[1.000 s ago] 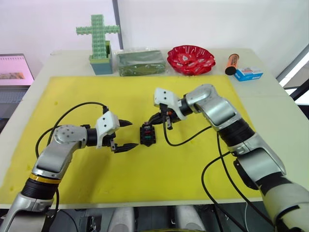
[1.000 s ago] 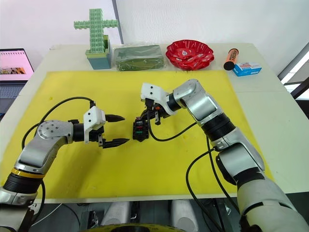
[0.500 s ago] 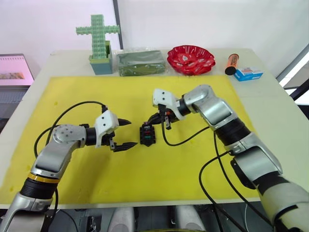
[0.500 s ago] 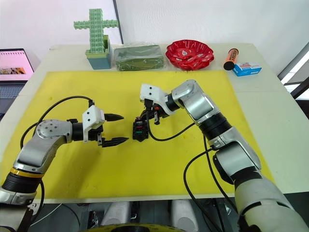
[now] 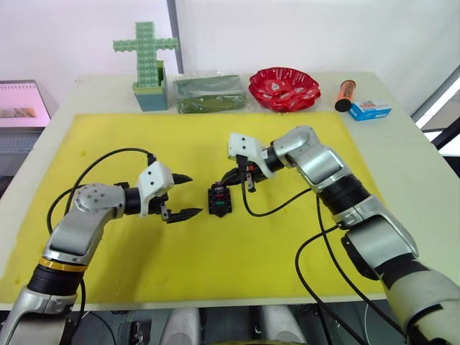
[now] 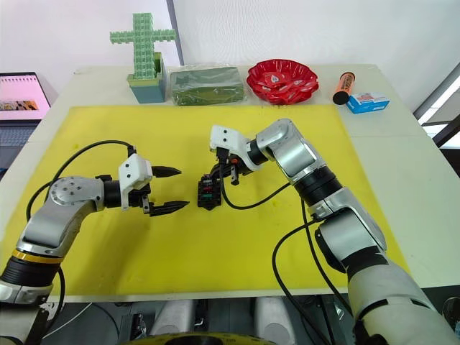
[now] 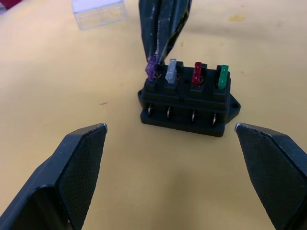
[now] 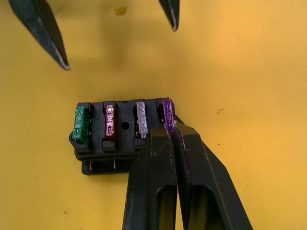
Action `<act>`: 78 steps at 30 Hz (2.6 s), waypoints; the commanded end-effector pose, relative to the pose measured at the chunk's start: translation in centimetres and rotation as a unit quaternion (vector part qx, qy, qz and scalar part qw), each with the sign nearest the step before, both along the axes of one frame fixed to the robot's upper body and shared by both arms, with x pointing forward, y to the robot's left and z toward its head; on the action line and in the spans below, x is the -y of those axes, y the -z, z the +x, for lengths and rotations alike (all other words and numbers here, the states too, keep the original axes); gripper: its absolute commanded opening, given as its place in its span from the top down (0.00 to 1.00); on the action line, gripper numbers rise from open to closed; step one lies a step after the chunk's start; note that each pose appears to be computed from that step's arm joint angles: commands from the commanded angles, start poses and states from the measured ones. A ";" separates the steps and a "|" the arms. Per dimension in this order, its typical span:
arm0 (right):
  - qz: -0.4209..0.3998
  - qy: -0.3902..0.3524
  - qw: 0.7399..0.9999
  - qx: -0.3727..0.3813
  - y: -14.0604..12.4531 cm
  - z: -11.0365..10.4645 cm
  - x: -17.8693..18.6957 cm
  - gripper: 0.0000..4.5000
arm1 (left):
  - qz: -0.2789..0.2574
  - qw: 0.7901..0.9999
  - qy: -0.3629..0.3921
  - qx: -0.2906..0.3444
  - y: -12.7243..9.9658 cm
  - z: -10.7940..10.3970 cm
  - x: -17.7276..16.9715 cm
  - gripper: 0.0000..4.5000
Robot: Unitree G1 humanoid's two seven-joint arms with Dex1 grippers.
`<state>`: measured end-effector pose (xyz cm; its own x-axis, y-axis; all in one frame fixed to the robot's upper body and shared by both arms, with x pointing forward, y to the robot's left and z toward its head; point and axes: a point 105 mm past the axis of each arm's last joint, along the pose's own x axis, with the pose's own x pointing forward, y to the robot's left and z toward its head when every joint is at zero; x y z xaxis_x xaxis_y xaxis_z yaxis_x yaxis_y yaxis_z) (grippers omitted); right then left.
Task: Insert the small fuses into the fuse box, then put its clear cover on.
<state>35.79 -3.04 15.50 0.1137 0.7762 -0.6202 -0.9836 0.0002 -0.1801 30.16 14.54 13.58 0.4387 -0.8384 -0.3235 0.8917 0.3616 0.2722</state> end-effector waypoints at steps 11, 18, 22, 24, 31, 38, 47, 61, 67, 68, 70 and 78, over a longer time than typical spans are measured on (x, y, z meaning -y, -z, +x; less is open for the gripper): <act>0.020 -0.022 0.999 0.014 -2.6 0.1 -0.6 0.99 | -0.001 1.000 0.001 0.030 -1.3 0.2 -0.1 0.00; 0.013 -0.026 0.999 0.017 -2.3 0.1 -0.6 0.99 | -0.001 1.000 -0.002 0.030 -1.2 0.1 -0.1 0.00; 0.007 -0.028 0.999 0.017 -2.0 0.1 -0.7 0.99 | -0.002 1.000 -0.005 0.031 -1.3 0.1 -0.2 0.00; 0.004 -0.030 0.999 0.016 -1.8 0.1 -0.7 0.99 | -0.002 0.999 -0.006 0.031 -1.3 0.0 -0.2 0.00; -0.005 -0.037 0.999 0.010 -1.3 -0.1 -0.7 0.99 | -0.003 0.999 -0.008 0.031 -1.3 0.0 -0.2 0.00; -0.020 -0.037 0.999 0.017 -0.9 0.0 -0.7 0.99 | -0.002 0.999 -0.010 0.033 -1.3 -0.1 -0.2 0.00; -0.056 -0.034 0.997 0.035 0.1 0.2 -0.7 0.99 | -0.004 0.999 -0.010 0.035 -1.3 -0.1 0.0 0.00; -0.072 -0.046 0.995 0.048 -0.3 -0.4 -1.1 0.99 | -0.005 0.999 -0.009 0.036 -1.3 -0.1 0.2 0.00; -0.053 -0.052 0.997 0.036 -0.9 -1.0 -1.4 0.99 | -0.005 0.999 -0.010 0.035 -1.2 -0.1 0.2 0.00; -0.051 -0.051 0.997 0.035 -1.0 -1.0 -1.4 0.99 | -0.005 0.999 -0.010 0.035 -1.2 -0.1 0.2 0.00; -0.049 -0.048 0.997 0.033 -1.1 -0.9 -1.4 0.99 | -0.005 0.999 -0.010 0.034 -1.2 -0.1 0.2 0.00; -0.042 -0.040 0.998 0.035 -1.5 -0.7 -1.5 0.70 | -0.004 0.999 -0.009 0.034 -1.2 -0.1 0.1 0.00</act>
